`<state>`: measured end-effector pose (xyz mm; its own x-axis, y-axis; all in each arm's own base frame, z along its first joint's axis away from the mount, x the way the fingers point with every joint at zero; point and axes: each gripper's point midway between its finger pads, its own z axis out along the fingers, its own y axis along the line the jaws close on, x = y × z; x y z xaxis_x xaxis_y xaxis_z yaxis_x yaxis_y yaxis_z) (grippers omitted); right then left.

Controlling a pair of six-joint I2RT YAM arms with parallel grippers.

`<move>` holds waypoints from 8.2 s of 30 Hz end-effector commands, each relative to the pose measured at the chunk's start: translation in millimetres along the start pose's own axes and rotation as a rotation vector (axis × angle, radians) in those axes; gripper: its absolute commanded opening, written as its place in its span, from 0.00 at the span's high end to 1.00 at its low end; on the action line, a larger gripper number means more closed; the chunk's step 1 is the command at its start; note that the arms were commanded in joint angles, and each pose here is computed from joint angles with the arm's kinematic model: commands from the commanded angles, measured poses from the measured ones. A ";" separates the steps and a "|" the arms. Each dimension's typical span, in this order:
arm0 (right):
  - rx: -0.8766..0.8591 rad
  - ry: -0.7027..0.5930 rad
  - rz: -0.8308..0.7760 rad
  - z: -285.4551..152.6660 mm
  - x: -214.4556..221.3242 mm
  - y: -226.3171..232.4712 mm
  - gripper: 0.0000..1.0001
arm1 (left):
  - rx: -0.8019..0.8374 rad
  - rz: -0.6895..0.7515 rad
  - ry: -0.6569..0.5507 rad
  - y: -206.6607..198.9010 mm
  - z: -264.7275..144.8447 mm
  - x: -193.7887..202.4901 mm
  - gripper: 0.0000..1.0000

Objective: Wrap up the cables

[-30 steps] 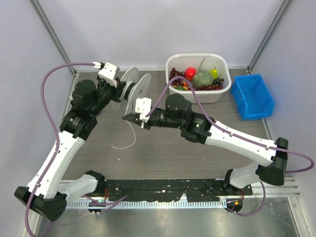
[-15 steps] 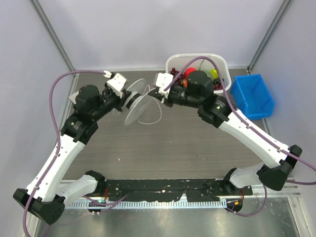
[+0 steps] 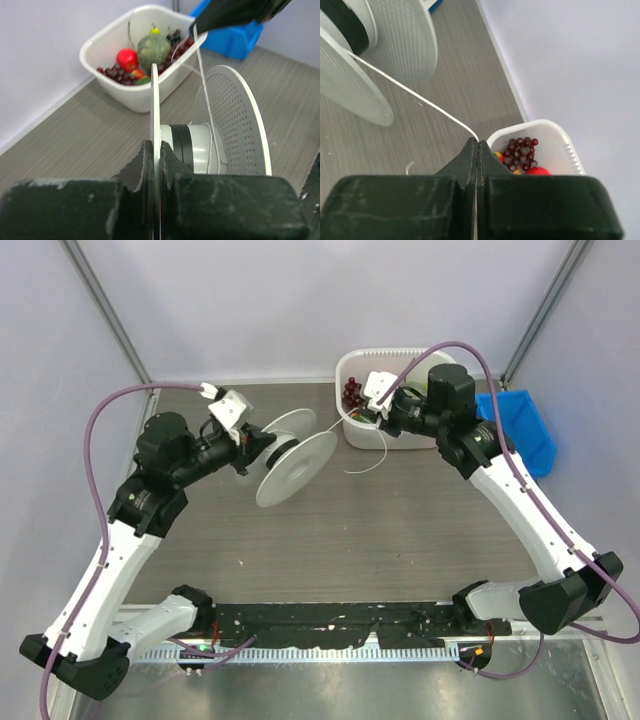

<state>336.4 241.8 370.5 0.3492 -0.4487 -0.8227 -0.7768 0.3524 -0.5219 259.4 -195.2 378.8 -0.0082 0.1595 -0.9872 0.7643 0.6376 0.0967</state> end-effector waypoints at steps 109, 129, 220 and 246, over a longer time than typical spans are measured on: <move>0.172 -0.084 -0.820 26.6 38.8 144.2 0.33 | -0.142 -0.441 -0.506 32.2 -29.8 -204.7 1.00; 0.211 -0.028 -0.944 83.6 43.6 152.2 0.28 | -0.133 -0.454 -0.487 30.8 -23.4 -190.7 1.00; 0.576 -0.805 0.300 -27.2 -191.0 -41.6 0.99 | 0.057 -0.381 -0.085 -63.4 60.4 15.6 1.00; 0.534 -0.742 0.299 -46.0 -179.8 -74.3 0.99 | -0.230 0.008 -0.053 -37.1 51.7 48.8 1.00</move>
<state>346.7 290.5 502.3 0.4355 0.1949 -0.8788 -0.6124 0.7797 -0.1306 248.4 -272.2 316.3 -0.0009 0.0975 -0.9952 0.7207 0.6900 0.0670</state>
